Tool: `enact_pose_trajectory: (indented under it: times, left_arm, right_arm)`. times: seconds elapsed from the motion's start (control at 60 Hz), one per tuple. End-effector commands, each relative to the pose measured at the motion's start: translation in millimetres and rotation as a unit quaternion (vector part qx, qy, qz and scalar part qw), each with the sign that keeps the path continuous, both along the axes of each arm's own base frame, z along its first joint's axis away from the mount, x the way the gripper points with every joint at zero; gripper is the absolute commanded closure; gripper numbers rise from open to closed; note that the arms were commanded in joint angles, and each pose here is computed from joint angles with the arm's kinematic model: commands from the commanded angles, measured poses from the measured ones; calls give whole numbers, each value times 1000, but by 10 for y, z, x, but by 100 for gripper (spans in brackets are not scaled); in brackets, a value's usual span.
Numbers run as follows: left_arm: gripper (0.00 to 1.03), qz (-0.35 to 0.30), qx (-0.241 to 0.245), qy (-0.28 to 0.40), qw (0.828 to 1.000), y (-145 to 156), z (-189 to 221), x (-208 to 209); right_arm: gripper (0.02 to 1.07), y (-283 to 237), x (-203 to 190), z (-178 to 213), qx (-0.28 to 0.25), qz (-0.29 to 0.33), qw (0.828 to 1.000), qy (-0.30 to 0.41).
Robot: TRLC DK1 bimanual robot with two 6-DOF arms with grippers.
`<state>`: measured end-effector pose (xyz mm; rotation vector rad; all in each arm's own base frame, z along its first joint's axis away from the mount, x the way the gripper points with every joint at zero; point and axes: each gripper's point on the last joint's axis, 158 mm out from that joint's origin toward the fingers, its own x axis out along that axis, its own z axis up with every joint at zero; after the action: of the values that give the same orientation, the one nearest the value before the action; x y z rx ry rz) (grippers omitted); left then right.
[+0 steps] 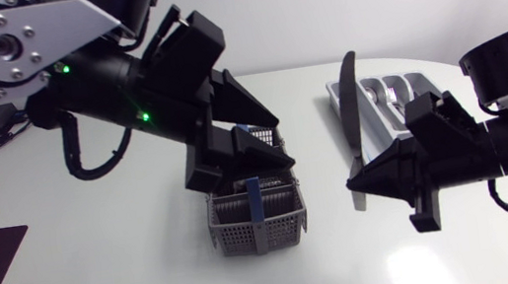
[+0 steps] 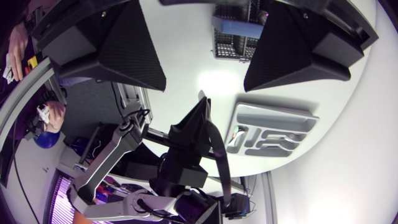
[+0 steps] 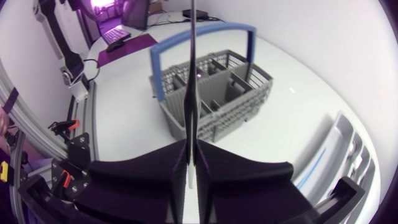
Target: Unload the cutlery basket into the drawer organizer.
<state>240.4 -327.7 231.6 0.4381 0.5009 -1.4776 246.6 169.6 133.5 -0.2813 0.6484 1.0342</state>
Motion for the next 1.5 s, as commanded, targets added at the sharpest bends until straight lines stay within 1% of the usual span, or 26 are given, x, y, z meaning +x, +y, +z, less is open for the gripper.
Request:
enact_pose_trajectory:
  times: [0.0,0.083,0.15,0.2,0.35,0.5,0.583,0.783,0.9,0.967,1.167,1.333,1.483]
  left_arm:
    - [11,32,2,-7,999,138,74,91]
    - [11,58,0,-15,998,251,135,202]
    - [11,87,8,-26,996,365,138,306]
    - [11,101,11,-30,994,416,131,356]
    - [11,142,26,-49,988,584,71,483]
    - [11,174,36,-62,982,723,19,590]
    - [11,186,39,-68,979,793,-1,621]
    - [11,208,43,-75,974,937,-132,676]
    - [11,213,45,-79,973,994,-185,667]
    - [11,214,45,-80,973,1012,-217,649]
    - [11,223,45,-82,970,1094,-294,659]
    - [11,222,48,-85,970,1117,-346,649]
    - [11,222,48,-85,970,1122,-348,637]
  right_arm:
    - [101,-251,288,-5,-12,-35,999,-8]
    - [101,-553,554,-55,-22,-76,997,-5]
    - [101,-853,808,-76,-27,-116,993,-2]
    - [101,-1006,924,-94,-36,-136,990,-1]
    - [101,-1559,1353,-178,-56,-207,977,11]
    - [101,-2235,1808,-294,-62,-289,955,31]
    - [101,-2591,2016,-382,-75,-332,940,38]
    - [101,-3186,2410,-565,-99,-405,907,48]
    - [101,-3406,2579,-666,-110,-436,891,56]
    - [101,-3459,2619,-730,-114,-445,886,62]
    - [101,-3611,2690,-1106,-140,-473,865,95]
    - [101,-3642,2681,-1341,-151,-478,857,119]
    - [101,-3649,2716,-1444,-156,-484,852,126]
